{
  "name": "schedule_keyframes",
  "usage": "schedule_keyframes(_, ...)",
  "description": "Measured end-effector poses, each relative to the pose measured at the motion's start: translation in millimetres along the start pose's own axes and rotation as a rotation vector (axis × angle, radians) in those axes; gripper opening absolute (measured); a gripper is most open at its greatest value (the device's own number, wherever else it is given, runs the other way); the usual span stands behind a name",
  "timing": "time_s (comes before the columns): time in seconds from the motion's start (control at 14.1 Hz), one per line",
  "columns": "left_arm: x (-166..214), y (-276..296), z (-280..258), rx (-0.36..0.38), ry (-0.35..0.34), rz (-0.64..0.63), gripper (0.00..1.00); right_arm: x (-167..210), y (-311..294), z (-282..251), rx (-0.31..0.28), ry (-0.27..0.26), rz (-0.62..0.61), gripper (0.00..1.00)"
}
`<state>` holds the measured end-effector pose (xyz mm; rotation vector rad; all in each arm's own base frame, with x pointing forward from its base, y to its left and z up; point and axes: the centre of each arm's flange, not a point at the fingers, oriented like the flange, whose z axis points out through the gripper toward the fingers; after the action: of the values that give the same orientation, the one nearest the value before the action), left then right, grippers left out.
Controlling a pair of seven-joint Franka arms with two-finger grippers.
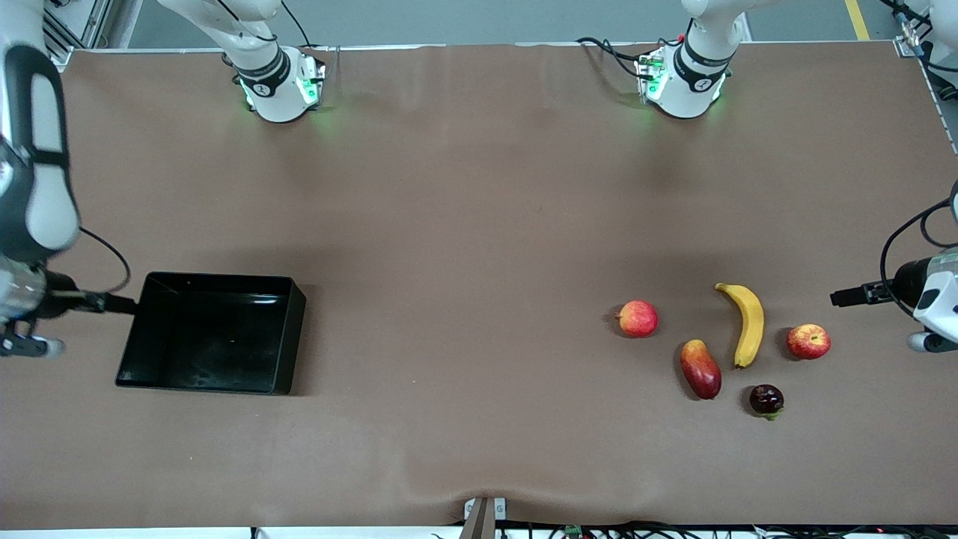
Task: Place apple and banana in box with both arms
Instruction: 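Reach the right gripper to the tray rim while the left gripper approaches the apple, then slide the black tray toward the fruit with the right gripper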
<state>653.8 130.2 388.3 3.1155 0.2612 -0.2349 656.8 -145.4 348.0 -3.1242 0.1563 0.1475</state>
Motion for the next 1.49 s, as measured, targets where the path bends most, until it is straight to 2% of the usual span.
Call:
schedule_keyframes(0.28, 18.8, -14.8, 41.6, -0.010, 0.032, 0.000, 1.00, 12.6, 6.0, 54.6, -0.009, 0.019, -0.055, 1.00)
schedule_keyframes(0.64, 40.2, -6.7, 87.0, -0.019, 0.084, 0.013, 1.00, 10.0, 28.1, 68.1, -0.006, 0.013, -0.058, 1.00)
schedule_keyframes(0.78, 45.0, -1.5, 105.9, -0.020, 0.082, 0.023, 1.00, 9.7, 32.4, 81.1, -0.007, 0.011, -0.053, 1.00)
schedule_keyframes(0.99, 47.7, -3.6, 125.1, 0.021, 0.067, 0.064, 1.00, 8.7, 34.1, 103.6, -0.004, -0.012, -0.051, 1.00)
schedule_keyframes(1.2, 48.9, -4.1, 136.0, 0.037, 0.071, 0.078, 1.00, 7.4, 40.1, 113.3, -0.001, -0.024, -0.042, 0.71)
schedule_keyframes(1.49, 46.0, -6.6, 153.9, 0.058, 0.083, 0.096, 1.00, 4.4, 49.0, 115.8, 0.001, -0.029, -0.028, 0.26)
